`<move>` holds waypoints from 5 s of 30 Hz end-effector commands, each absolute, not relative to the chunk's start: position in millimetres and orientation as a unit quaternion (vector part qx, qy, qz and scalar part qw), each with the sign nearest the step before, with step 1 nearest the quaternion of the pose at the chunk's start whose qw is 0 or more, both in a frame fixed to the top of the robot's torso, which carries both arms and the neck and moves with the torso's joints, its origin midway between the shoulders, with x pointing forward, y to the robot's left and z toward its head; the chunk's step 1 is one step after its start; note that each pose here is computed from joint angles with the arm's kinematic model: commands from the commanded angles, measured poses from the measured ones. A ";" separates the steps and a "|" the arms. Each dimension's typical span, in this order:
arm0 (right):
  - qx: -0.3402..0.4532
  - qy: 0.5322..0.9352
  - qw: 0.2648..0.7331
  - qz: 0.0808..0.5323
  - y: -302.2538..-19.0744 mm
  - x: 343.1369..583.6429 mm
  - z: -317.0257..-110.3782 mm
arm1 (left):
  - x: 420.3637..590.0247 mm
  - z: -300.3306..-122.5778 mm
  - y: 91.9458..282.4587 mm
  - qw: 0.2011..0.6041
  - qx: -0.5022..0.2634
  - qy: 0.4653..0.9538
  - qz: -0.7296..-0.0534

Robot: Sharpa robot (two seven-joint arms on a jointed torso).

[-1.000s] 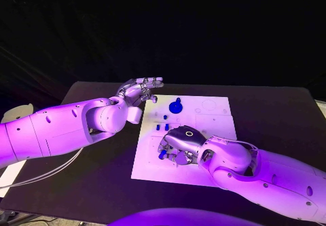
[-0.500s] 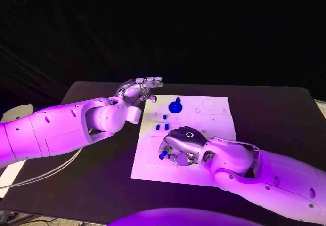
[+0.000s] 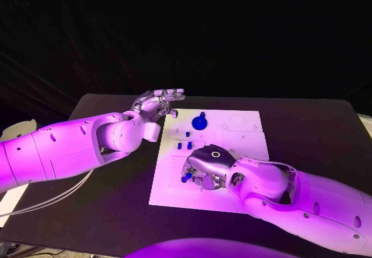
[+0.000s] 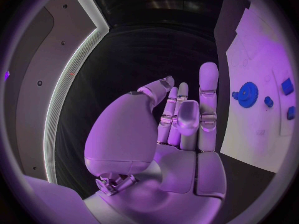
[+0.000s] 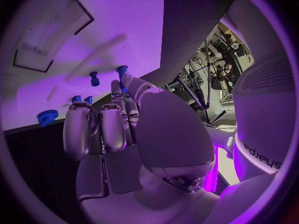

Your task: Assemble the parts on the task board

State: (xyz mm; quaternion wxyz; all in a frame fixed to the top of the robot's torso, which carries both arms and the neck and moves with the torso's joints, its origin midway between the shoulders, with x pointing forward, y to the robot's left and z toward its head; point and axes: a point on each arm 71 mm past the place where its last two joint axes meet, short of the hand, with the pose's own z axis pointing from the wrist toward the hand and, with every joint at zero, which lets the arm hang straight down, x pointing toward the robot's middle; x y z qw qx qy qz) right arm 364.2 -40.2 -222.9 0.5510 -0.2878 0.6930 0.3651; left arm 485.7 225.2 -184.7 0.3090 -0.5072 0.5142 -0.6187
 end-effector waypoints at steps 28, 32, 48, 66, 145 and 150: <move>-0.276 0.678 0.572 0.369 -28.5 368.2 -222.5 | 485.3 -183.7 223.7 0.303 -0.502 0.516 -0.625; -0.262 0.659 0.591 0.385 -33.7 366.3 -216.6 | 485.5 -183.9 224.2 0.304 -0.502 0.516 -0.624; -0.037 0.731 0.598 0.327 -164.8 387.8 -176.1 | 483.7 -185.0 228.2 0.305 -0.503 0.517 -0.622; 0.047 0.816 0.548 0.179 -226.7 365.5 -205.5 | 483.0 -185.4 228.9 0.305 -0.504 0.517 -0.621; 0.061 0.839 0.485 0.238 -150.3 368.7 -234.4 | 481.5 -185.8 229.5 0.302 -0.503 0.518 -0.622; 0.045 0.846 0.478 0.233 -147.7 368.7 -236.9 | 481.6 -185.8 230.5 0.305 -0.504 0.518 -0.620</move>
